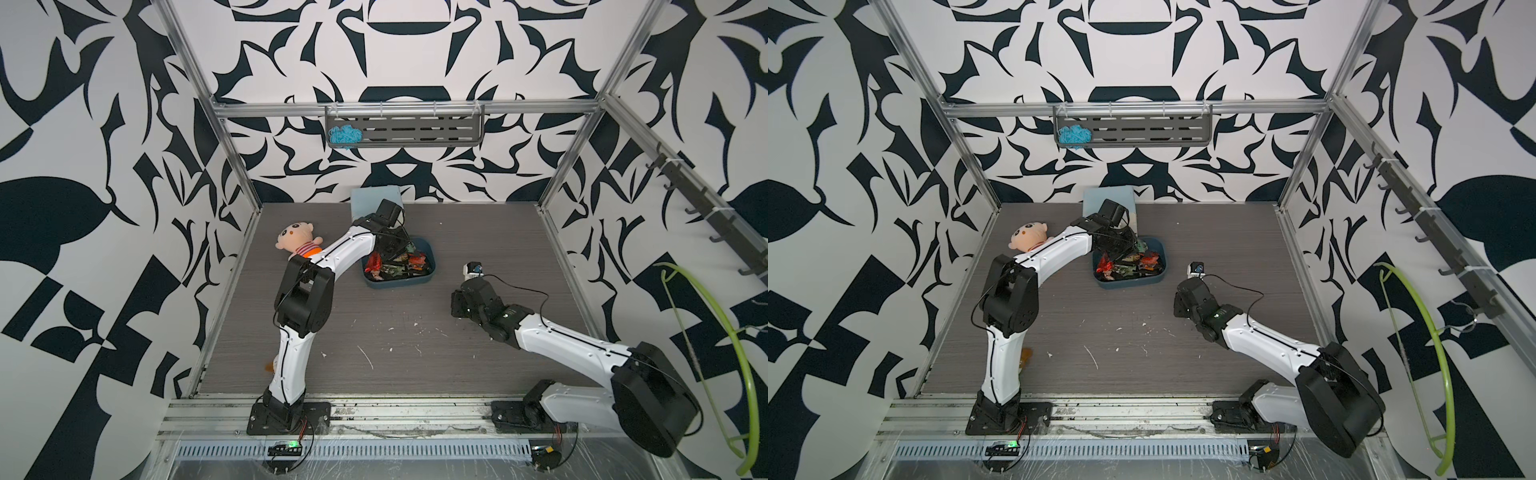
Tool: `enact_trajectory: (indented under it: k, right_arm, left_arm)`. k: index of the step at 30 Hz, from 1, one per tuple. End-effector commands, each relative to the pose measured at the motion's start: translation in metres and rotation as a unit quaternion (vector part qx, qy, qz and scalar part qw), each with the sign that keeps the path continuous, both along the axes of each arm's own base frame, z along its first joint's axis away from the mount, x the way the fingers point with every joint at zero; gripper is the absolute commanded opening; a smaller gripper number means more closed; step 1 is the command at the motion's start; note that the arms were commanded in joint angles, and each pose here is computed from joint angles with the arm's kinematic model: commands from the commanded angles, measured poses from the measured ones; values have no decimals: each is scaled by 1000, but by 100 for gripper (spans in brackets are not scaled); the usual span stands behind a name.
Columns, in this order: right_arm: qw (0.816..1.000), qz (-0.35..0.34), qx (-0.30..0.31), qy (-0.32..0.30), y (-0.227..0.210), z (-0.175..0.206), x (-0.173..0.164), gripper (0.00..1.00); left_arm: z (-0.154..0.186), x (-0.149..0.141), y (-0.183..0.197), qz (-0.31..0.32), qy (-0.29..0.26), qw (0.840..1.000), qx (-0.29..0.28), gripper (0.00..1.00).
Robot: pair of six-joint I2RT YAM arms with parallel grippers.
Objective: Put the tea bags into the storage box
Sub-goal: Place the tea bag in the storage box.
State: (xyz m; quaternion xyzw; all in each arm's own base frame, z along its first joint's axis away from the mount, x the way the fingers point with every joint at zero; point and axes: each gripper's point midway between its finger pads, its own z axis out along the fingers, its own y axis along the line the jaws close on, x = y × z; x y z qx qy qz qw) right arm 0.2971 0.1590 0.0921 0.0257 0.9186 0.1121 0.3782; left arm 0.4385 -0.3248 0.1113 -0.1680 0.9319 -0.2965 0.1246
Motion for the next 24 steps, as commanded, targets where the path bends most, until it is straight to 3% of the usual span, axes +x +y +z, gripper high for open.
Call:
enact_trajectory:
  k: [1,5,14,22,24]
  right_arm:
    - [1000,3,17,-25,7,21,11,33]
    - [999,6,19,-25,9,21,11,35]
    - [999,10,21,-32,8,24,10,41]
    - [999,9,19,-44,5,28,9,44]
    - [999,9,20,-48,4,31,9,44]
  left_arm:
    - [-12,-12,5,-3,15,1000,6,0]
    - [-13,-18,4,-15,15,1000,0,2]
    - [21,-26,11,-23,-17,1000,-9,35]
    - [74,-43,35,-18,-76,997,3,78]
    - [85,-49,48,-12,-98,995,22,95]
